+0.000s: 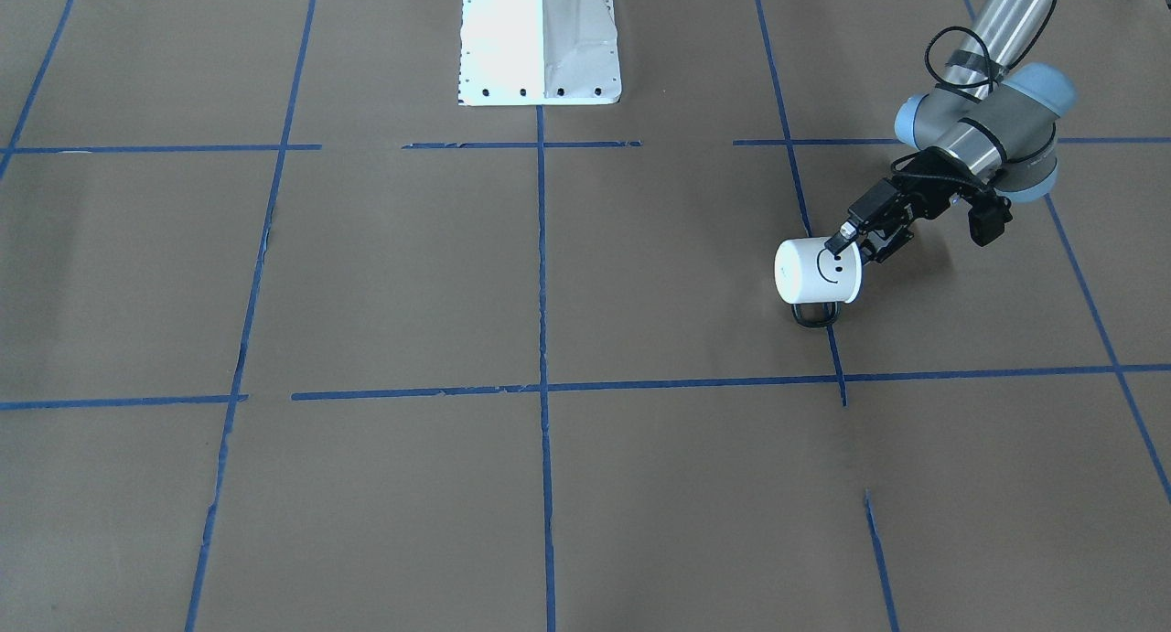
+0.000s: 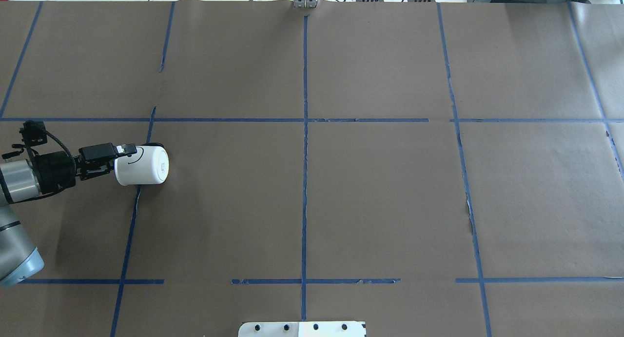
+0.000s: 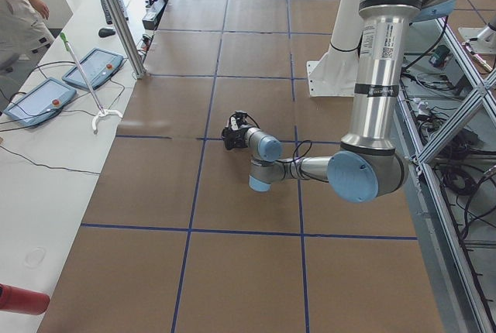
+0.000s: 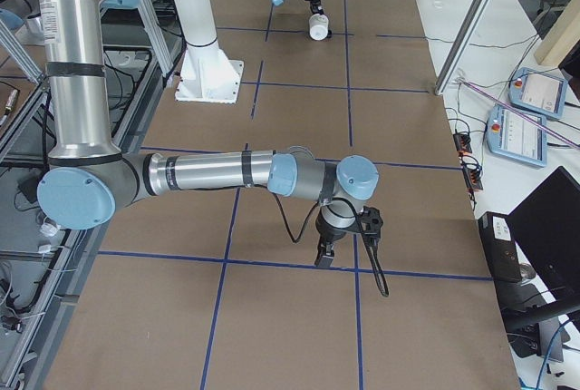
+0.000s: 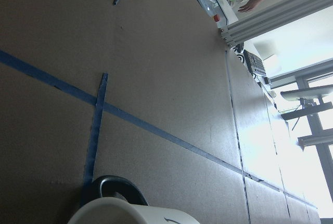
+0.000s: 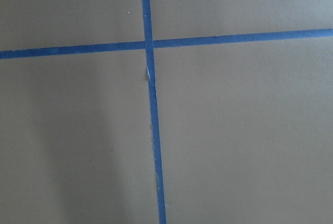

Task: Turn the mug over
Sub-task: 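Reach the left gripper to the sideways white mug and grasp its rim, then lift the mug with the left gripper and carry it toward the table center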

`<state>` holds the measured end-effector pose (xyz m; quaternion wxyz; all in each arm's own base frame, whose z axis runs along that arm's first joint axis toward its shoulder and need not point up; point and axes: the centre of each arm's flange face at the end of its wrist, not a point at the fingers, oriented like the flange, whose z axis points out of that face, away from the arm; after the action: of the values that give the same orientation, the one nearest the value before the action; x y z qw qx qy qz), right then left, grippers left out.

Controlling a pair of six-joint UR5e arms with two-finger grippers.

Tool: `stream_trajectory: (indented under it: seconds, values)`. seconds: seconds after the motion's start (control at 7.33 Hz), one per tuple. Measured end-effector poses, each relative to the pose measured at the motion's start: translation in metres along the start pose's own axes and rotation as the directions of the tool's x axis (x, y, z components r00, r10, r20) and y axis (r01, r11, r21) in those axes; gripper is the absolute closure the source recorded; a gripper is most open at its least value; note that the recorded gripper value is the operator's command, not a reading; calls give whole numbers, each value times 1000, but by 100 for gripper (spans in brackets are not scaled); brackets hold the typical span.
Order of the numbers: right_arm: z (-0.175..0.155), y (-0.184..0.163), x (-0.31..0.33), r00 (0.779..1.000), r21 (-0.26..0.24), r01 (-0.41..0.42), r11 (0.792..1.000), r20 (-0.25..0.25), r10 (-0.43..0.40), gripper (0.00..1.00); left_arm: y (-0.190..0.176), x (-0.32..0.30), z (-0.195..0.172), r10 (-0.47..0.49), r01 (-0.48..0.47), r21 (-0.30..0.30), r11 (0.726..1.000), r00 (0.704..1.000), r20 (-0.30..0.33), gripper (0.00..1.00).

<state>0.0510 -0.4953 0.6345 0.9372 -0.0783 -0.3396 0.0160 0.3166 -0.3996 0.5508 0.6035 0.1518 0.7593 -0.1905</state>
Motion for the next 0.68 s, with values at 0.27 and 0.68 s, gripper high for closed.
stream_trajectory:
  seconds: [0.27,0.68]
  values:
    - [0,0,0,1000,0,0,1000,0,0,0,9,6,6,-67,66,-88,994,998,-11,100]
    - [0,0,0,1000,0,0,1000,0,0,0,-2,45,34,-182,172,-126,977,980,-77,100]
